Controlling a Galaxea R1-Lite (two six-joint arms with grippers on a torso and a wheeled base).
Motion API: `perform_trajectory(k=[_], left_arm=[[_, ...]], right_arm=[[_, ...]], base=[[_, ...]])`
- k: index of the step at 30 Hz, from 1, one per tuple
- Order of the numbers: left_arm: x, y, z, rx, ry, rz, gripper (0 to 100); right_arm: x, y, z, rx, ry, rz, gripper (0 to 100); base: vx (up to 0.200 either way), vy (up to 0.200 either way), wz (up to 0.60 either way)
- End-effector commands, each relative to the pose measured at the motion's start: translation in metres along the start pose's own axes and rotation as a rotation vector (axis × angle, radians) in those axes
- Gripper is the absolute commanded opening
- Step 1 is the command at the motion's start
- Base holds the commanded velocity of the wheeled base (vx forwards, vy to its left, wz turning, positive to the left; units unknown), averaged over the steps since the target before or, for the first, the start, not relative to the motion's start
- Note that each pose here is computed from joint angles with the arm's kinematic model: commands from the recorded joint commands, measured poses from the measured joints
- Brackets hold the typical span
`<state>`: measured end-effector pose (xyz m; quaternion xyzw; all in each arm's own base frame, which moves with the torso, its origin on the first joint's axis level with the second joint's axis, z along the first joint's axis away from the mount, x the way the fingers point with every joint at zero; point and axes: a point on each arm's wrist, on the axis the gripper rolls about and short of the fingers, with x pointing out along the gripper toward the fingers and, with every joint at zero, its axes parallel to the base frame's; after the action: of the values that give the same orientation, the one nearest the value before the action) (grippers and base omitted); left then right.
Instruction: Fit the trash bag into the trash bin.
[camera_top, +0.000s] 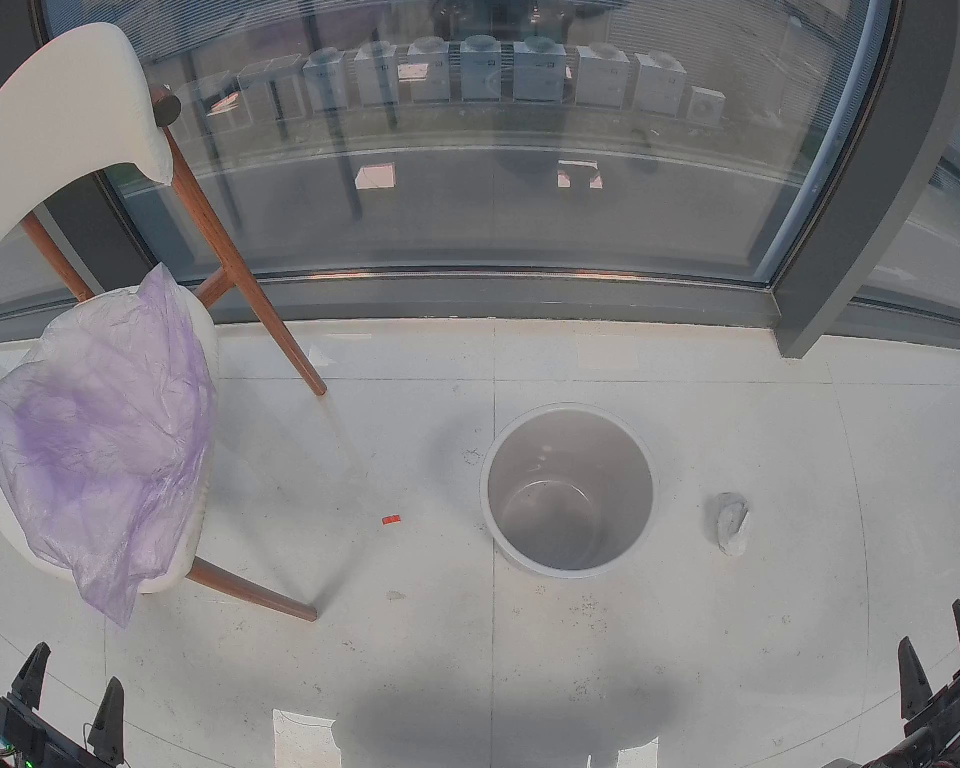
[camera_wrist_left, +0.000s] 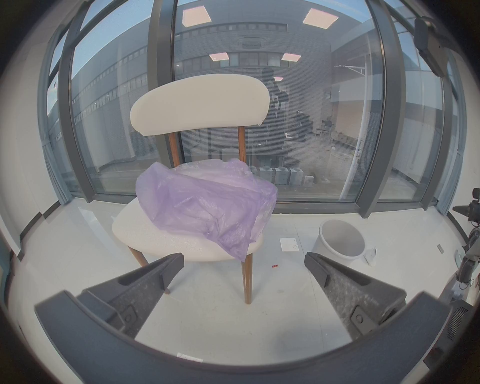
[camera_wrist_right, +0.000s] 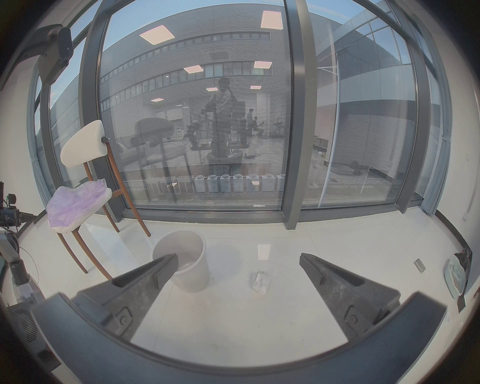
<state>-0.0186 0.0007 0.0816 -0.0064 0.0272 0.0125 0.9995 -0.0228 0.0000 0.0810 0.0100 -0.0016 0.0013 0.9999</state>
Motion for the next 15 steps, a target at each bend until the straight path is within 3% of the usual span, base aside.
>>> perform_trajectory(k=[1,11,15], left_arm=[[0.011,0.000,-0.003,0.004,0.137,0.002,100],[0.007,0.000,-0.003,0.003,0.088,-0.010,100],[-0.002,0.001,-0.006,-0.001,-0.024,0.001,100]], right_arm=[[0.001,0.000,-0.005,0.000,0.017,0.000,100],[0.001,0.000,-0.005,0.000,0.017,0.000,100],[0.001,0.000,-0.005,0.000,0.017,0.000,100]], base=[[0.000,0.000,0.00],[0.000,0.000,0.00],[0.000,0.000,0.00]])
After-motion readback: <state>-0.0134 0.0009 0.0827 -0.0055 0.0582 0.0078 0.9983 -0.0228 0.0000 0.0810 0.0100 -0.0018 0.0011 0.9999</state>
